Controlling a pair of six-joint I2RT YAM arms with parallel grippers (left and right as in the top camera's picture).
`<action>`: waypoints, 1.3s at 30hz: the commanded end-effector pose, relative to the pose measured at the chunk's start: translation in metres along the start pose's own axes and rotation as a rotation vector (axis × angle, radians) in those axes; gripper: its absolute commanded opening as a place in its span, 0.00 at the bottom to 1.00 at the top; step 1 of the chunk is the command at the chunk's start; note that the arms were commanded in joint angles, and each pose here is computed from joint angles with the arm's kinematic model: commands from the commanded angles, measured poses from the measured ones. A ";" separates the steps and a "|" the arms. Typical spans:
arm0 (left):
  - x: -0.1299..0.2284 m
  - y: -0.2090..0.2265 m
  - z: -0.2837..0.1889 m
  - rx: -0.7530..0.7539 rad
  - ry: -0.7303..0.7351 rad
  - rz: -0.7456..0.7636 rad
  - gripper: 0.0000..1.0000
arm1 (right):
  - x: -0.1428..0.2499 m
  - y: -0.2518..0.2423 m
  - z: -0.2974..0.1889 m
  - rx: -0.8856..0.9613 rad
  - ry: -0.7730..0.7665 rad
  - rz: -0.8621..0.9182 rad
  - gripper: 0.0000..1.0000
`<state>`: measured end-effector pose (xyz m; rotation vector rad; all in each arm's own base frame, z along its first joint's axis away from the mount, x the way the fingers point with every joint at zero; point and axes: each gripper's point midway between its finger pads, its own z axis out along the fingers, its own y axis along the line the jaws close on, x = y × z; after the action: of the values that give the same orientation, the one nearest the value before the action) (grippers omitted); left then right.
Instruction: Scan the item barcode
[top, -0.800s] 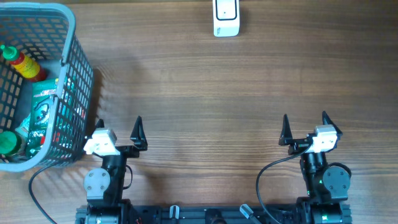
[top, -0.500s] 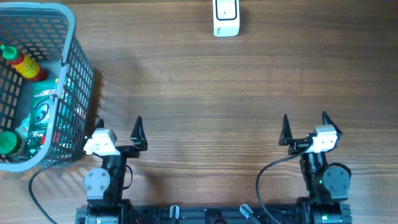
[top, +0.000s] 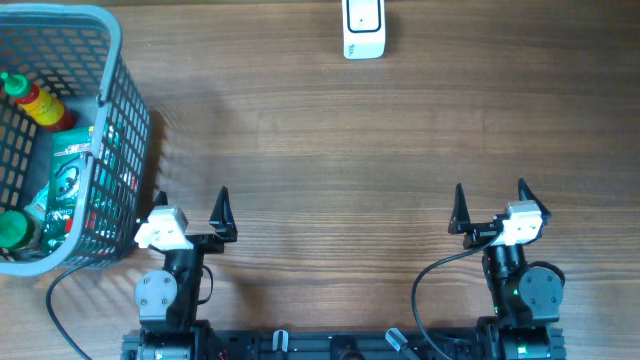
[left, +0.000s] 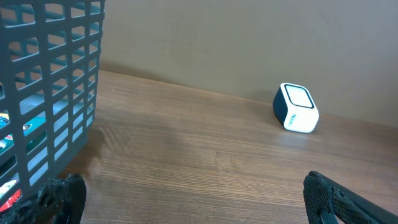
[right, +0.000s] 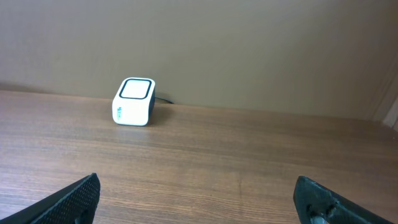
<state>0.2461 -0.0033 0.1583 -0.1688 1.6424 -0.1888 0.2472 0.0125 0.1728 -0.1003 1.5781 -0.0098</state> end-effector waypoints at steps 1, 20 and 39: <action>0.001 0.001 0.000 -0.005 -0.005 -0.009 1.00 | -0.002 0.002 0.000 -0.009 -0.010 -0.008 1.00; 0.001 0.001 0.000 -0.005 -0.005 -0.009 1.00 | -0.002 0.002 0.000 -0.009 -0.010 -0.008 1.00; -0.002 -0.007 0.000 0.040 -0.015 -0.010 1.00 | -0.002 0.002 0.000 -0.009 -0.009 -0.008 1.00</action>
<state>0.2462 -0.0036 0.1588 -0.1677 1.6406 -0.1905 0.2472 0.0125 0.1728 -0.1003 1.5781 -0.0098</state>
